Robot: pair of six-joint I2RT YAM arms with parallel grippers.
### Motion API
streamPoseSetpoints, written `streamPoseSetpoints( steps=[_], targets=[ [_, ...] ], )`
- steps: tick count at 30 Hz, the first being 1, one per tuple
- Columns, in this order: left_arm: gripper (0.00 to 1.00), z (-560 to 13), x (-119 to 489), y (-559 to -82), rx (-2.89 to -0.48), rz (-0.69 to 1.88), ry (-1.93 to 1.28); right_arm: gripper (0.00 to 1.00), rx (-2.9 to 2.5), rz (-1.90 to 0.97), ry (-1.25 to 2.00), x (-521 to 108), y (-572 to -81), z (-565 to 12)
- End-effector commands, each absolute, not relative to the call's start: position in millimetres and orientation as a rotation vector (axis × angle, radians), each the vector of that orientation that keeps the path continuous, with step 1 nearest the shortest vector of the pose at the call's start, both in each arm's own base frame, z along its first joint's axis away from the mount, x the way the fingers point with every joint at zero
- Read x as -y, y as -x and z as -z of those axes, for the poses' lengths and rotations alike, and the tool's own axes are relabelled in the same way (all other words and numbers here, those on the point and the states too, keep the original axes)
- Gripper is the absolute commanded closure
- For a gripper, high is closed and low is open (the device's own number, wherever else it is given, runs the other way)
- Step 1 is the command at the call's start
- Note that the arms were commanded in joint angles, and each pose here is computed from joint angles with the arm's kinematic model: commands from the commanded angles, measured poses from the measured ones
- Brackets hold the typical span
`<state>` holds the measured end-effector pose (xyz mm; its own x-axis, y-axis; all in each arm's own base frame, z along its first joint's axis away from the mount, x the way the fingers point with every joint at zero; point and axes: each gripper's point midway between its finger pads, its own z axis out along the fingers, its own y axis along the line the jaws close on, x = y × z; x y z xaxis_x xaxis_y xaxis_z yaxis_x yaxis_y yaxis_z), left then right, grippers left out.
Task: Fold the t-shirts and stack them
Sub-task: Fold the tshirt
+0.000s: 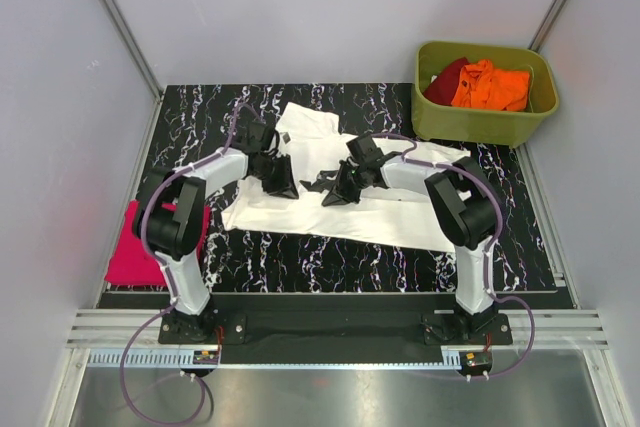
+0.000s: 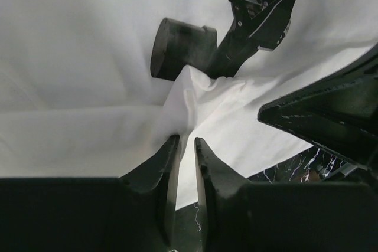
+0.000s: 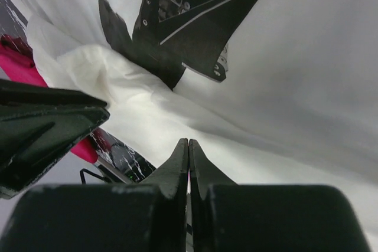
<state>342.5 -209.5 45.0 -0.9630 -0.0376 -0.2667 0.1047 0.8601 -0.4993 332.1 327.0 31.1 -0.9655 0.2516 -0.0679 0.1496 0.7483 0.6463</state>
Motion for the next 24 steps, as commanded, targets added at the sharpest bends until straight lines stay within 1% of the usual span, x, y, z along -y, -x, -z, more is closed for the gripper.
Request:
streamPoseSetpoints(
  steps=[1, 6, 11, 16, 17, 18, 19, 22, 23, 24],
  targets=[
    [0.80, -79, 218, -347, -2.646, 0.818, -0.090, 0.98, -2.757, -1.139, -0.319, -349, -342, -46],
    [0.86, -94, 216, -343, -2.587, 0.810, -0.104, 0.99, -2.750, -1.134, -0.324, -352, -348, -45],
    [0.87, -95, 217, -333, -2.580, 0.825, -0.113, 0.99, -2.763, -1.081, -0.359, -349, -353, -38],
    [0.91, -87, 224, -318, -2.602, 0.841, -0.132, 0.99, -2.784, -1.070, -0.373, -349, -354, -31],
    [0.87, -87, 222, -317, -2.601, 0.823, -0.123, 0.99, -2.787, -1.067, -0.374, -349, -354, -30],
    [0.79, -86, 220, -319, -2.597, 0.796, -0.120, 0.99, -2.787, -1.067, -0.370, -349, -353, -30],
    [0.58, -88, 219, -320, -2.589, 0.784, -0.122, 0.99, -2.788, -1.065, -0.366, -348, -352, -30],
    [0.48, -91, 208, -331, -2.587, 0.669, -0.152, 0.99, -2.798, -1.061, -0.370, -346, -349, -28],
    [0.43, -94, 205, -340, -2.579, 0.619, -0.158, 0.99, -2.809, -1.057, -0.376, -345, -346, -25],
    [0.40, -90, 199, -339, -2.603, 0.574, -0.186, 0.99, -2.815, -1.053, -0.377, -345, -346, -23]
  ],
)
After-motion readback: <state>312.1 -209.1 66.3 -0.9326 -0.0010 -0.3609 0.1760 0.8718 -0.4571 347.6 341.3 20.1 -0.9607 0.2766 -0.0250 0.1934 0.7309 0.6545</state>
